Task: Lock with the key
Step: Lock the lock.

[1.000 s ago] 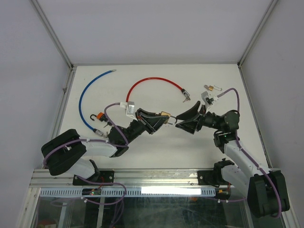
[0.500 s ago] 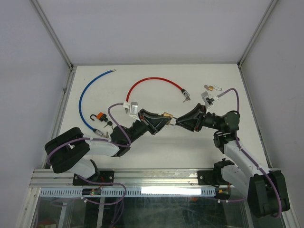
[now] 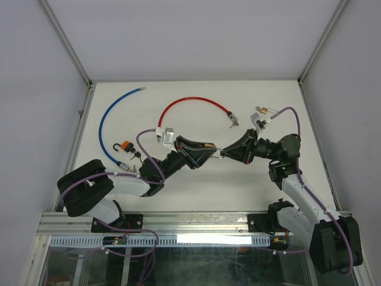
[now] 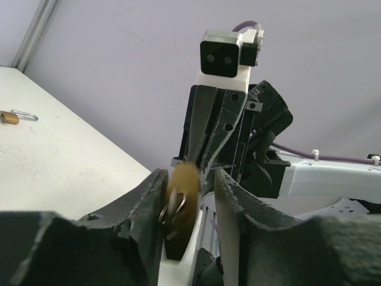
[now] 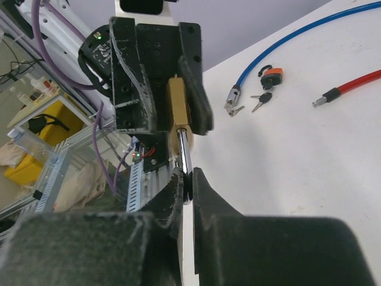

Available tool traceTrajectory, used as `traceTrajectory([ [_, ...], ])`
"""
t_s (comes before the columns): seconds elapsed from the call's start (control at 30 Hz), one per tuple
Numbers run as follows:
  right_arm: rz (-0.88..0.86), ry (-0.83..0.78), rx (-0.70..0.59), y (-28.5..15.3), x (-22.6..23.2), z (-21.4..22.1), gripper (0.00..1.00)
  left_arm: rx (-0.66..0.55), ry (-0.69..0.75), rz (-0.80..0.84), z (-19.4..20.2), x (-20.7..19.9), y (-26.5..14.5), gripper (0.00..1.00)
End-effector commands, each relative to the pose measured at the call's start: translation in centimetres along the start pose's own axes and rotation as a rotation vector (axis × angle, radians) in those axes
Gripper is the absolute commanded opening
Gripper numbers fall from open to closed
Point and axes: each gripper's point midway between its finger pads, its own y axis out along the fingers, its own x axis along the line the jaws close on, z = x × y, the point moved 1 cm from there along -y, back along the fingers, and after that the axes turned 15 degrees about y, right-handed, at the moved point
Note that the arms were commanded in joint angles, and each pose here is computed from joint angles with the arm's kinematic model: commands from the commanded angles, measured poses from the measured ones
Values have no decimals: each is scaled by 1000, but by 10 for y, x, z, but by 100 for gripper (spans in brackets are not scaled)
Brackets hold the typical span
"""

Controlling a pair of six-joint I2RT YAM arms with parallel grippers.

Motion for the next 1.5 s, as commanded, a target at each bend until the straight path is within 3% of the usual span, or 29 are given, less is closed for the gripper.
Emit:
traceTrajectory([
  [0.0, -3, 15, 42, 1, 20, -20, 0, -274, 5, 167, -67, -40, 3, 45],
  [0.07, -29, -112, 112, -2, 22, -18, 0, -257, 8, 165, -63, -39, -2, 58],
  [0.2, -33, -136, 135, -6, 24, -18, 0, -229, 42, 141, -56, -33, -14, 80],
  [0.33, -23, -158, 155, -7, 21, -15, 0, -168, 98, 95, -51, -18, -25, 88],
  [0.53, -12, -174, 177, -9, 16, -10, 0, 1, 186, 98, -38, 9, -43, 90],
  [0.7, -13, -166, 191, -9, 13, -6, 0, 111, 321, 262, -29, -2, -58, 91],
  [0.9, -31, -153, 221, -6, 11, 3, 0, 200, 436, 307, -17, 4, -49, 90],
  [1.2, -42, -138, 247, -2, 8, 10, 0, 264, 349, 436, 17, 0, -37, 81],
  [1.47, -43, -137, 254, -1, 7, 13, 0, 308, 287, 480, 40, -1, -34, 68],
])
